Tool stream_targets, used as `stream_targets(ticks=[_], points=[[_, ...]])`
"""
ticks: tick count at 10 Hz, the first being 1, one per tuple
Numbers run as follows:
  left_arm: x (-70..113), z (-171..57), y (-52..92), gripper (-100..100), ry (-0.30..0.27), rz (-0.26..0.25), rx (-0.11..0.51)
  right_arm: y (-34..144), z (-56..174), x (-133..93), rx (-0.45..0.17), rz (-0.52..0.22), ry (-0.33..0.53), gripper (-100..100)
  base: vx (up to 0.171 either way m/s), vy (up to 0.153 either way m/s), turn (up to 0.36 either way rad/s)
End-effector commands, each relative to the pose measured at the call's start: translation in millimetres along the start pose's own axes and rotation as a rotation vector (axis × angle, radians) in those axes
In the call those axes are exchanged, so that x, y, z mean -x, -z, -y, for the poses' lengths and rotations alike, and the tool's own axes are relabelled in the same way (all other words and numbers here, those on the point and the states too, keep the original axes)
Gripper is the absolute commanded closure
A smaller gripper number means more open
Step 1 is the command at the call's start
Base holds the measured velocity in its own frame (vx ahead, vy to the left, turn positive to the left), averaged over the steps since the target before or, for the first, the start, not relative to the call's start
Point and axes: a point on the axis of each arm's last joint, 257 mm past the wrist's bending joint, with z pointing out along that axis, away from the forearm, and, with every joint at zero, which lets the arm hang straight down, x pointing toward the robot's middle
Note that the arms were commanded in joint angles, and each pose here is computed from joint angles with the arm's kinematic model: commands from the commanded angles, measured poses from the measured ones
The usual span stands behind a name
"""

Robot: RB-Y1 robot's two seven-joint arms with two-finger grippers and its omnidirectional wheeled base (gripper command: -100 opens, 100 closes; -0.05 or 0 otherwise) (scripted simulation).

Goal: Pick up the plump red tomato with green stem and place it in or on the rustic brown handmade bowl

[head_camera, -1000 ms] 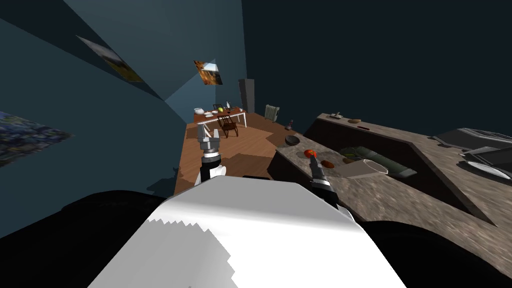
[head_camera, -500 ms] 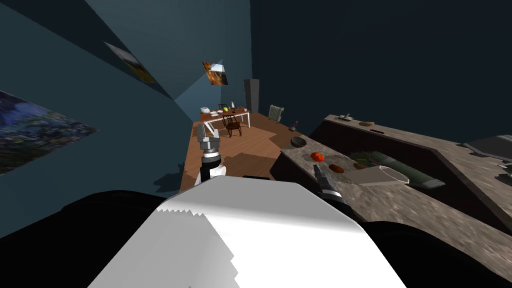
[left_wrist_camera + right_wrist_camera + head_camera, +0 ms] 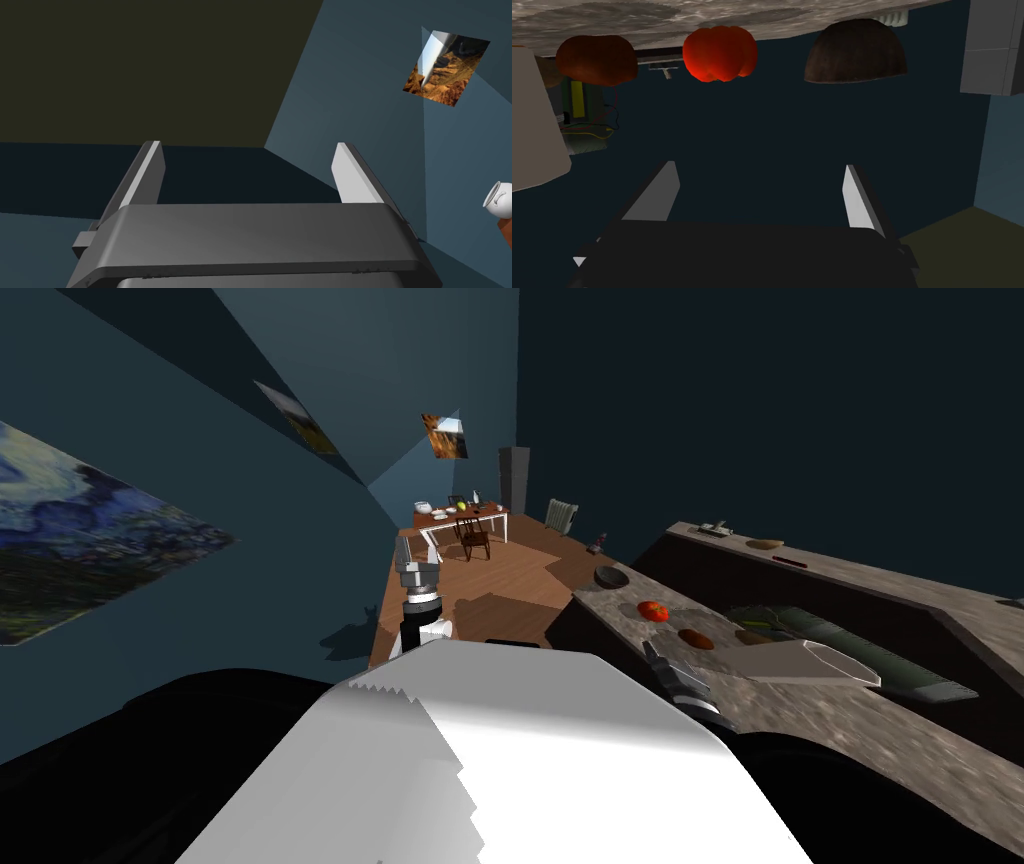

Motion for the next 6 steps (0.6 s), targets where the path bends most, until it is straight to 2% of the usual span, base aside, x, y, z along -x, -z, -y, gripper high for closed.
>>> stream_targets(ticks=[1, 2, 4, 5, 6], points=[[0.0, 0.0, 0.0, 0, 0.000, 0.000, 0.000, 12.8, 26.8, -8.7, -0.048, -0.049, 0.111, -100, 0.017, 0.041, 0.147], [0.0, 0.0, 0.0, 0, 0.000, 0.000, 0.000, 12.8, 26.8, -8.7, -0.048, -0.050, 0.117, -100, 0.015, 0.022, 0.051], [0.0, 0.0, 0.0, 0, 0.000, 0.000, 0.000, 32.0, 72.8, -18.5, -0.122, -0.133, 0.287, -100, 0.028, 0.037, 0.162], [0.0, 0.0, 0.0, 0, 0.000, 0.000, 0.000, 32.0, 72.8, -18.5, -0.121, -0.134, 0.299, -100, 0.029, 0.026, 0.081], [0.0, 0.0, 0.0, 0, 0.000, 0.000, 0.000, 41.7, 94.2, -21.2, -0.152, -0.175, 0.386, -100, 0.033, 0.016, 0.110]])
